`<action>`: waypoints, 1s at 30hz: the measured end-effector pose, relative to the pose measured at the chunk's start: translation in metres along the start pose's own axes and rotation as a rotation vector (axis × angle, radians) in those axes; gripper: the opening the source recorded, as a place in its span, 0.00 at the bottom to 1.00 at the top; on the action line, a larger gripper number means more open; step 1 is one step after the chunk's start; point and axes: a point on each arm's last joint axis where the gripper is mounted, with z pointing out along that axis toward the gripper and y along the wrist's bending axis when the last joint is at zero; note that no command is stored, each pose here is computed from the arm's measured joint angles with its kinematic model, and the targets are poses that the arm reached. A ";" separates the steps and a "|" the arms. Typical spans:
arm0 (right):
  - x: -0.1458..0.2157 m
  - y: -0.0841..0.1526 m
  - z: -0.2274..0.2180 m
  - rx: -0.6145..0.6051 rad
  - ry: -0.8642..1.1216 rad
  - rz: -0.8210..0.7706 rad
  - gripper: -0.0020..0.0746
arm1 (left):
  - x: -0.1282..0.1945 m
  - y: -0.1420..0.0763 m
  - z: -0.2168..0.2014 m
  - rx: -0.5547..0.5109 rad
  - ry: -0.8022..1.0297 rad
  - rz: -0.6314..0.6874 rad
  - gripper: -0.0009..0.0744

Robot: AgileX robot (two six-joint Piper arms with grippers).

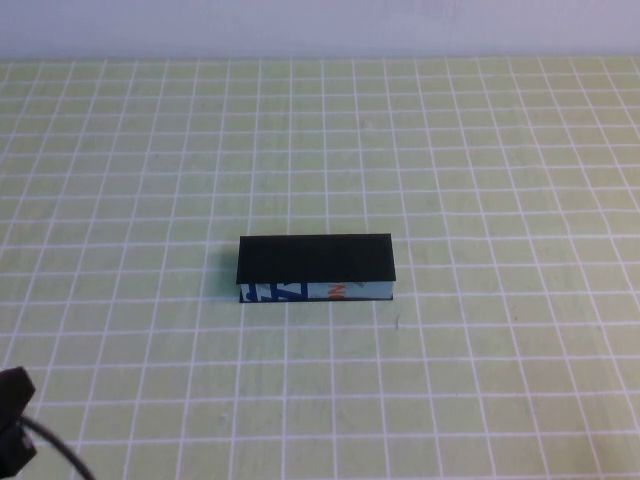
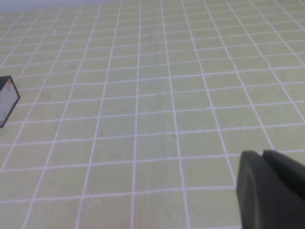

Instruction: Take glasses out of glasses case

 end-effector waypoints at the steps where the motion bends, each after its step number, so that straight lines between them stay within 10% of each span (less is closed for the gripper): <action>1: 0.000 0.000 0.000 0.000 0.000 0.000 0.00 | -0.008 -0.004 0.004 -0.005 0.047 0.031 0.01; 11: 0.000 0.000 0.000 0.000 0.000 0.000 0.00 | -0.064 -0.024 0.064 0.062 0.430 0.233 0.01; 30: 0.000 0.000 0.000 0.000 0.000 0.001 0.00 | -0.124 -0.025 0.247 0.323 0.466 0.257 0.01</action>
